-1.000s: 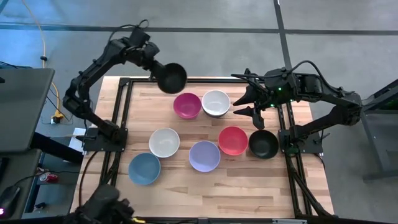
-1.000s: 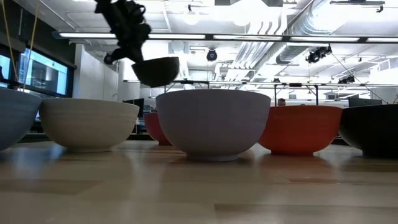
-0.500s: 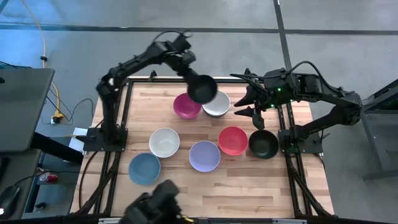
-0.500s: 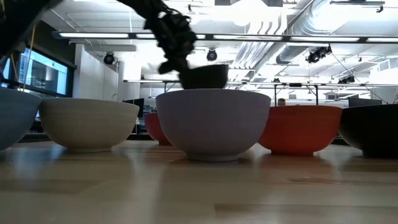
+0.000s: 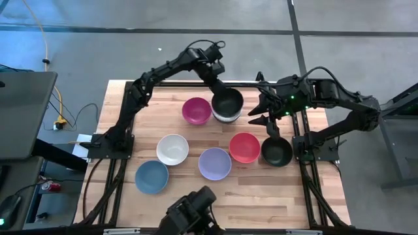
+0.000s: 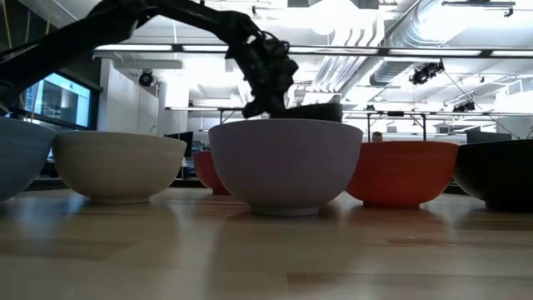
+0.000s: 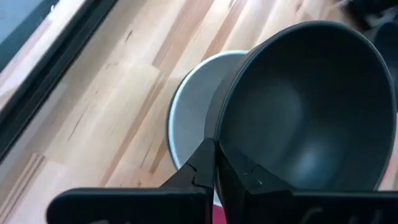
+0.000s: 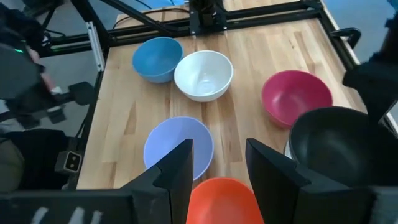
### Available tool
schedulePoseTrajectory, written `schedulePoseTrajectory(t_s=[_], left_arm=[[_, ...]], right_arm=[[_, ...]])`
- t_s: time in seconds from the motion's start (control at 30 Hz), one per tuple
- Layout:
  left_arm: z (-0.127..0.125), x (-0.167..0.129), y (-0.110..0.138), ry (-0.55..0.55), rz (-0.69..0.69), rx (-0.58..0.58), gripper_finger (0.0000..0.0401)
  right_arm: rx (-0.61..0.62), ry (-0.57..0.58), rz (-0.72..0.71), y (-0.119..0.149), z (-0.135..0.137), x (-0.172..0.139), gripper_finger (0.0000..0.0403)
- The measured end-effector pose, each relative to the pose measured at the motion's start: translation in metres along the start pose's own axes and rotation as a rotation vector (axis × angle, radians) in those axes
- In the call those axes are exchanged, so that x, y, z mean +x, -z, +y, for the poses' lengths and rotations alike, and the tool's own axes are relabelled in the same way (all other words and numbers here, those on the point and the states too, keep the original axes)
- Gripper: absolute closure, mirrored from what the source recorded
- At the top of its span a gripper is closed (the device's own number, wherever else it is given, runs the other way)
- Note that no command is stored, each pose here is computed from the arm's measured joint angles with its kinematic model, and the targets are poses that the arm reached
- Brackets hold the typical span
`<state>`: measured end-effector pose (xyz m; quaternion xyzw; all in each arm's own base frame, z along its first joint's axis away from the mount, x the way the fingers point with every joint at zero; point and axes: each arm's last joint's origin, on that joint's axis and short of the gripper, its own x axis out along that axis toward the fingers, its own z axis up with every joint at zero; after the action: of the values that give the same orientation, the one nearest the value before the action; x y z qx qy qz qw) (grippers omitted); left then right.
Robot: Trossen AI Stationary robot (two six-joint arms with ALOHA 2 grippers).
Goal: Nest bowls inside each other
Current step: Stack the top black bowl on top of the white bowl
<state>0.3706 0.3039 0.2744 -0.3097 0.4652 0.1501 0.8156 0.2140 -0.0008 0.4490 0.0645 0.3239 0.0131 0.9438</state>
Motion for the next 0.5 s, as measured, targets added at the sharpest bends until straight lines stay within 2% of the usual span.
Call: schedulePoseTrajectory(t_s=[0.17,0.5], left_arm=[[0.0034,0.005,0.0,-0.01,0.009,-0.003,0.0401],[-0.0025,0.0079,0.0,-0.039,0.007,0.012,0.0401]], right_arm=[[-0.026,-0.018,0.003,0.0006,0.0053,0.0003,0.0263],[-0.035,0.025,-0.002,0.0008,0.0068,0.0005,0.0263]])
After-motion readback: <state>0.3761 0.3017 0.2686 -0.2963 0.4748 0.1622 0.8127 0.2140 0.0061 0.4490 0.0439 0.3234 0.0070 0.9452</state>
